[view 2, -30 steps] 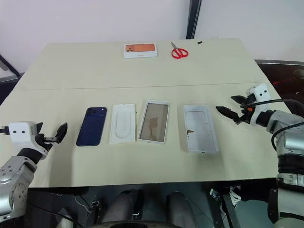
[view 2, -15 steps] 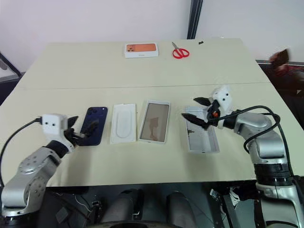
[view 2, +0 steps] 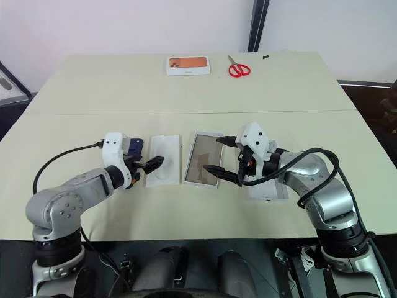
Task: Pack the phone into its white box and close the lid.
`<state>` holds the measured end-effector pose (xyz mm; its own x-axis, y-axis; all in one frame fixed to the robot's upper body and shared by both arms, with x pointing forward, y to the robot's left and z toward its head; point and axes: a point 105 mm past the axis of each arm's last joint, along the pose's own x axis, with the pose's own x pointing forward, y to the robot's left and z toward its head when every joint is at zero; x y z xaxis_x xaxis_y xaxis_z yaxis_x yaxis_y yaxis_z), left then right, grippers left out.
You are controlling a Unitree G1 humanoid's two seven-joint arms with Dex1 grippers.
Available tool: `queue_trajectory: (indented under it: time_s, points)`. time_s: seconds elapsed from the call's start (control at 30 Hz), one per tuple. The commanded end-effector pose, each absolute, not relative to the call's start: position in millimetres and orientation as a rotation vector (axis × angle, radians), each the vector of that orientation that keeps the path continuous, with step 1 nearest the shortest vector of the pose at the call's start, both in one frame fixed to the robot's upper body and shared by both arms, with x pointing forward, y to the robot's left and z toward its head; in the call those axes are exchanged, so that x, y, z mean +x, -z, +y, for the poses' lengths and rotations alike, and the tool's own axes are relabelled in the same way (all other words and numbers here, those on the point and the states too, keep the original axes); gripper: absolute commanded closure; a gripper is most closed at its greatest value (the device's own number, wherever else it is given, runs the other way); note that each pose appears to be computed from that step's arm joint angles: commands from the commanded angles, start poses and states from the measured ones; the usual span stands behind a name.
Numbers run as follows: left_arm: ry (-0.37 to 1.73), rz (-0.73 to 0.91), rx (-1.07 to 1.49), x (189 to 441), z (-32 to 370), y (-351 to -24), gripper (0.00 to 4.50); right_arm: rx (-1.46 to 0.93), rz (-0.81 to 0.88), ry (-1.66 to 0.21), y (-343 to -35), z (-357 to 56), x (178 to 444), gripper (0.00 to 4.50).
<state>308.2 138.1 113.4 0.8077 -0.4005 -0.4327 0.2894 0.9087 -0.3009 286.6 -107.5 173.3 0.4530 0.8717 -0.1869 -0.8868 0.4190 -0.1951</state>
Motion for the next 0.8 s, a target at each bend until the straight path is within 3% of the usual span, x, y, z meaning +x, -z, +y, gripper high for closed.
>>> queue_trajectory:
  time_s: [0.03,0.2,0.3,0.5,0.53,0.8]
  points:
    - [0.351,0.543,-0.253,310,138,-114,0.00,-0.296,0.016,-1.128,-181,-104,284,0.02]
    - [0.319,0.589,-0.285,313,137,-108,0.00,-0.308,0.009,-1.121,-181,-106,286,0.02]
    - [0.309,0.588,-0.295,314,136,-108,1.27,-0.313,0.008,-1.118,-179,-106,285,0.00]
    - [0.271,0.583,-0.288,318,143,-107,4.25,-0.324,0.007,-1.120,-176,-103,282,0.00]
    - [0.260,0.578,-0.287,319,147,-108,4.45,-0.328,0.010,-1.122,-176,-103,281,0.00]
    - [0.177,0.449,-0.444,328,175,-129,4.45,-0.535,0.128,-1.225,-142,-101,264,0.00]
